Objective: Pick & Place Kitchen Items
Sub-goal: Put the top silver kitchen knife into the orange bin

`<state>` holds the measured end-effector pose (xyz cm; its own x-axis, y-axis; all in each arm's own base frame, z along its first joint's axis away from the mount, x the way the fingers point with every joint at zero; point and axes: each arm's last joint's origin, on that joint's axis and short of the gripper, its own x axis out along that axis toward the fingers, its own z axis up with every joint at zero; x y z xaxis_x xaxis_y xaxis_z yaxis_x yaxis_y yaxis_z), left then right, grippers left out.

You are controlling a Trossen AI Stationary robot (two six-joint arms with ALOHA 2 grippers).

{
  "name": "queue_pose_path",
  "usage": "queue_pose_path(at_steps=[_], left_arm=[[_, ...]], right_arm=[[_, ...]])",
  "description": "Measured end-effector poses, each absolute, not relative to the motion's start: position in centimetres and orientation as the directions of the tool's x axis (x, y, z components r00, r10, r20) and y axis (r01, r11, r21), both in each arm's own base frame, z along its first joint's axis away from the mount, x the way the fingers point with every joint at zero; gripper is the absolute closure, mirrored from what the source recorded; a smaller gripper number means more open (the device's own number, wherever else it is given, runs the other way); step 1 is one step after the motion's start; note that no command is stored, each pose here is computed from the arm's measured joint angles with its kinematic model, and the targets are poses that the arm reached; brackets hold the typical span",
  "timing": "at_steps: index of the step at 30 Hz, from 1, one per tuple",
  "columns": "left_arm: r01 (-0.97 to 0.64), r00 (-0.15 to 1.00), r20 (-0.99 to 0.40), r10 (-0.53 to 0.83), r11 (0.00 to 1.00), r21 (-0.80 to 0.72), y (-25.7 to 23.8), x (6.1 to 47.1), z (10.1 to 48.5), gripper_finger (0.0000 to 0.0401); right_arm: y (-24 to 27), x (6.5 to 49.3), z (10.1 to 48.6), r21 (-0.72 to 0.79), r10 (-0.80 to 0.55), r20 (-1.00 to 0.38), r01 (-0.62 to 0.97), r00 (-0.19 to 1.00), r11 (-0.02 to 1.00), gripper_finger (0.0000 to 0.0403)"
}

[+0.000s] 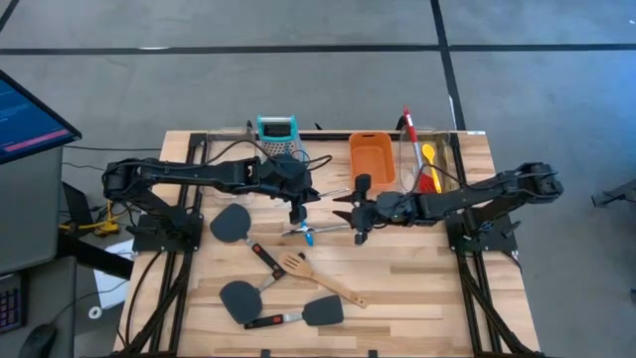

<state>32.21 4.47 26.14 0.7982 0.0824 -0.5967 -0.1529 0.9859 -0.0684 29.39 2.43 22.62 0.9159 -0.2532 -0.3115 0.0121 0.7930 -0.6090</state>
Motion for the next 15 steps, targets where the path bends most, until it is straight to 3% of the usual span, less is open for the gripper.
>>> queue_pose_path(at_steps=[7, 15], left_arm=[[-0.144, 0.799, -0.597, 0.075, 0.987, -0.068, 4.0, 32.3, 26.1, 0.0393], [-0.159, 0.768, -0.635, 0.086, 0.986, -0.058, 4.1, 32.0, 25.8, 0.0393]], right_arm=[[3.0, 32.1, 21.2, -0.682, -0.346, -0.339, 0.024, 0.875, 0.731, 0.0220], [4.8, 34.1, 22.6, -0.772, -0.462, -0.336, 0.041, 0.821, 0.634, 0.0221]])
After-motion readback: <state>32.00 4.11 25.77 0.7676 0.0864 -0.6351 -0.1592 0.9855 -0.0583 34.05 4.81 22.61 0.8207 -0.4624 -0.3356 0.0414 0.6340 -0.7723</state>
